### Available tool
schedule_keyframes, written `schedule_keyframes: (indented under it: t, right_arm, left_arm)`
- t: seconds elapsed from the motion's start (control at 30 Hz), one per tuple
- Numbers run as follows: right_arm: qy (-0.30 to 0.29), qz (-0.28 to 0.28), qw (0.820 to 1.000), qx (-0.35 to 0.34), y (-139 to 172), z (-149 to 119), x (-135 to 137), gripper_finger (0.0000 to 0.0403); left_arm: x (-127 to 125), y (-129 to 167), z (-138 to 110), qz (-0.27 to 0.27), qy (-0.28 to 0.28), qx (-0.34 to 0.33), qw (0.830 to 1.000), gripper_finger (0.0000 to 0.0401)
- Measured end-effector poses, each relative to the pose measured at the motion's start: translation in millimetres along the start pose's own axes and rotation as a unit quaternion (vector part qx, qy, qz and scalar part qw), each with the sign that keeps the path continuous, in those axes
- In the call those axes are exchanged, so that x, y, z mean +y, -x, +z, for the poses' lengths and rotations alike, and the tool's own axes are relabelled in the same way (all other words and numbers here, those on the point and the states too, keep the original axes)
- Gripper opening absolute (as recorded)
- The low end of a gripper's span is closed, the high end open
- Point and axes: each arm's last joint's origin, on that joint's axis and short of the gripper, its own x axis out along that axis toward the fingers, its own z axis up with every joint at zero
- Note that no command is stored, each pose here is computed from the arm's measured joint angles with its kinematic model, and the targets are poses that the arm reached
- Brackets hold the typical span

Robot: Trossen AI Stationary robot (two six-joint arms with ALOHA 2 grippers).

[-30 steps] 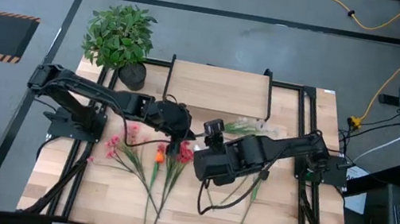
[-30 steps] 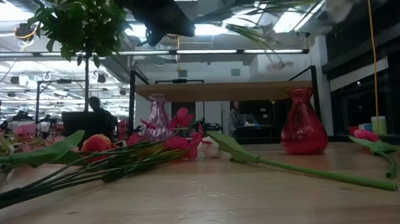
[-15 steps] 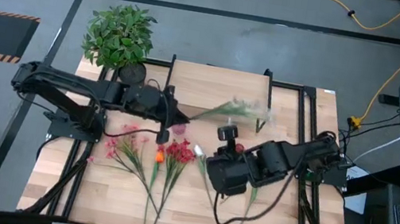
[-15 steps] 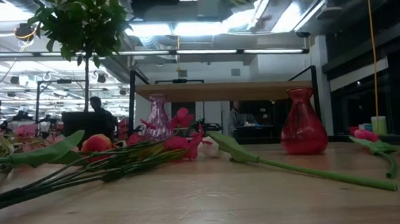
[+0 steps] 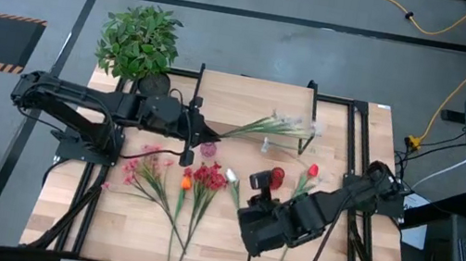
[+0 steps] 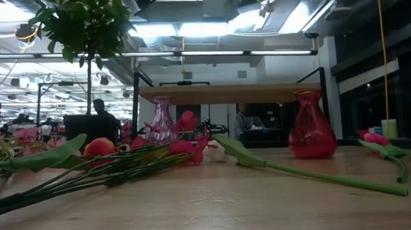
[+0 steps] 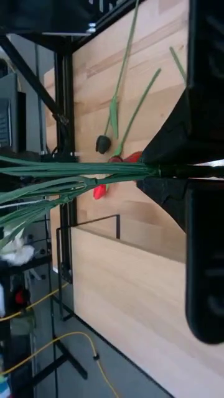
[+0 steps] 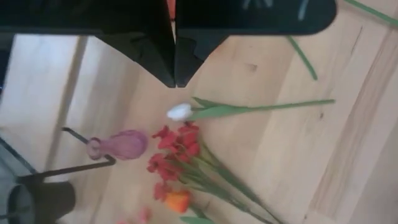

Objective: Pick and place flowers into a vace then onto a shelf
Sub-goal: Put the white flowers into the red vase

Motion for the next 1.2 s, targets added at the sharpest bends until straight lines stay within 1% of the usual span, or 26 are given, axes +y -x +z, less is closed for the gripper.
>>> schedule_keyframes:
  t: [0.13, 0.3, 0.43, 0.57, 0.63, 0.77, 0.83, 0.9, 1.03, 1.1, 1.2]
  right_arm:
    - [-0.014, 0.005, 0.999, -0.037, -4.4, -10.3, 4.6, 0.0002]
    - [-0.045, 0.01, 0.993, -0.111, -5.0, -36.9, 4.2, 0.0001]
    - [-0.045, 0.003, 0.978, -0.203, -8.7, -58.5, 4.7, 0.0002]
    - [-0.049, -0.008, 0.962, -0.269, -18.8, -83.7, 7.4, 0.0002]
    - [-0.055, -0.008, 0.956, -0.288, -24.4, -97.4, 9.6, 0.0002]
    - [-0.074, -0.01, 0.943, -0.326, -35.8, -121.5, 14.6, 0.0002]
    - [-0.087, -0.013, 0.932, -0.352, -40.1, -130.0, 15.9, 0.0002]
    - [-0.092, -0.02, 0.924, -0.371, -45.4, -139.6, 15.8, 0.0002]
    - [-0.112, -0.038, 0.903, -0.413, -53.1, -153.5, 13.9, 0.0002]
    - [-0.124, -0.041, 0.893, -0.431, -54.5, -159.3, 13.2, 0.0002]
    - [-0.135, -0.04, 0.885, -0.443, -58.2, -168.7, 14.5, 0.0002]
  left_arm:
    - [1.3, 5.0, 2.4, 0.012, 0.001, -0.009, 1.0, 0.0012]
    - [2.1, 10.4, 5.3, 0.012, 0.003, -0.021, 1.0, 0.0012]
    - [1.4, 8.5, 8.3, 0.005, -0.011, -0.038, 0.999, 0.0012]
    - [-0.2, 1.9, 14.5, -0.003, -0.032, -0.075, 0.997, 0.0012]
    - [-0.9, -1.1, 17.3, -0.008, -0.039, -0.093, 0.995, 0.0012]
    - [-2.9, -9.7, 17.3, -0.019, -0.043, -0.1, 0.994, 0.0012]
    - [-4.0, -16.9, 16.3, -0.02, -0.044, -0.102, 0.994, 0.0012]
    - [-6.3, -25.5, 15.8, -0.037, -0.046, -0.111, 0.992, 0.0012]
    - [-12.3, -43.7, 16.4, -0.084, -0.058, -0.147, 0.984, 0.0012]
    - [-13.6, -51.1, 13.6, -0.086, -0.058, -0.145, 0.984, 0.0012]
    - [-15.3, -60.7, 9.3, -0.086, -0.053, -0.14, 0.985, 0.0012]
